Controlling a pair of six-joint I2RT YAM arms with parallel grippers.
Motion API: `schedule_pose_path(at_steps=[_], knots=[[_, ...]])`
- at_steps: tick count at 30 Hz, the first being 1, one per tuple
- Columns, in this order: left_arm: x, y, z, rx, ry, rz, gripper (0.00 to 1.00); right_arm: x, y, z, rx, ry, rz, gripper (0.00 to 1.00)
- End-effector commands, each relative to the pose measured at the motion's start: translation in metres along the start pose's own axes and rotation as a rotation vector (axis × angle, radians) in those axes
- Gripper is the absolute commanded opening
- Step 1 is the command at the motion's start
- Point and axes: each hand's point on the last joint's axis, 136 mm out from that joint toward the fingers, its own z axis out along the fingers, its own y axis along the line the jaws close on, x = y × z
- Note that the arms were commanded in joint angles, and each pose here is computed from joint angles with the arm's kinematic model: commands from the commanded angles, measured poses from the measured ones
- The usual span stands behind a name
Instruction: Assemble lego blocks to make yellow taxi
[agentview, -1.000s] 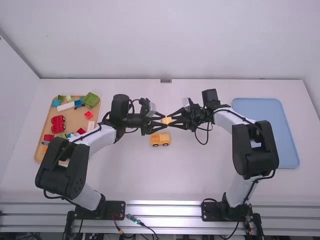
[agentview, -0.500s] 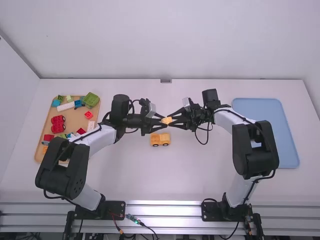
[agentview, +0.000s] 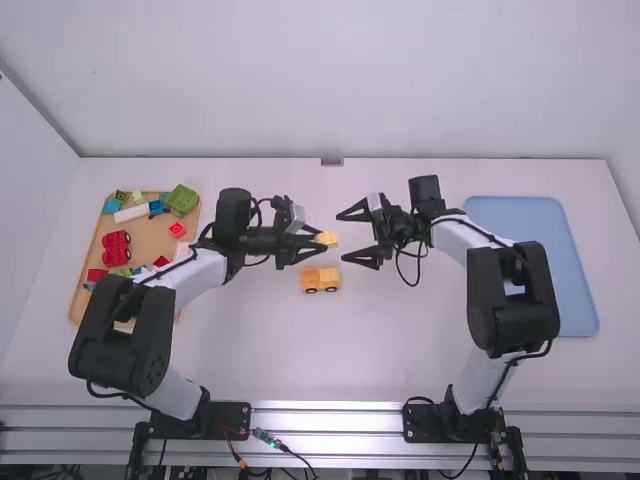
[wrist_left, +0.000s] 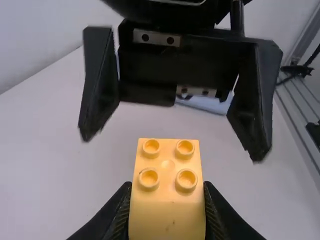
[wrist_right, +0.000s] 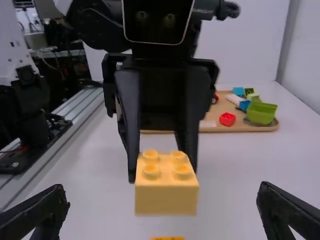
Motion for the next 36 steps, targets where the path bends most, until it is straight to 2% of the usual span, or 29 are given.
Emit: schedule_pose_path(at_steps=[1, 5, 8, 12, 14, 19, 30, 36], knots=[[0.012, 0.011, -0.018, -0.042, 0.020, 0.035, 0.21, 0.000, -0.008, -0.009, 0.064, 0.049, 0.052, 0.99], [0.042, 0.010, -0.052, -0.072, 0.109, 0.136, 0.16, 0.015, -0.022, -0.026, 0.162, 0.126, 0.095, 0.99], [0.071, 0.006, -0.078, -0.109, 0.244, 0.174, 0.14, 0.024, -0.029, -0.041, 0.220, 0.160, 0.123, 0.99], [0.099, 0.002, -0.088, -0.118, 0.396, 0.195, 0.12, 0.037, -0.035, -0.051, 0.278, 0.227, 0.144, 0.99], [0.107, 0.000, -0.087, -0.110, 0.423, 0.230, 0.11, 0.045, -0.036, -0.054, 0.299, 0.269, 0.157, 0.99], [0.127, 0.001, -0.087, -0.146, 0.415, 0.301, 0.02, 0.059, -0.033, -0.050, 0.306, 0.340, 0.182, 1.00], [0.148, 0.003, -0.085, -0.233, 0.322, 0.244, 0.02, 0.068, -0.021, -0.042, 0.268, 0.392, 0.176, 0.99], [0.156, 0.020, -0.074, -0.143, 0.306, 0.150, 0.02, 0.069, -0.017, -0.042, 0.254, 0.396, 0.170, 0.99]])
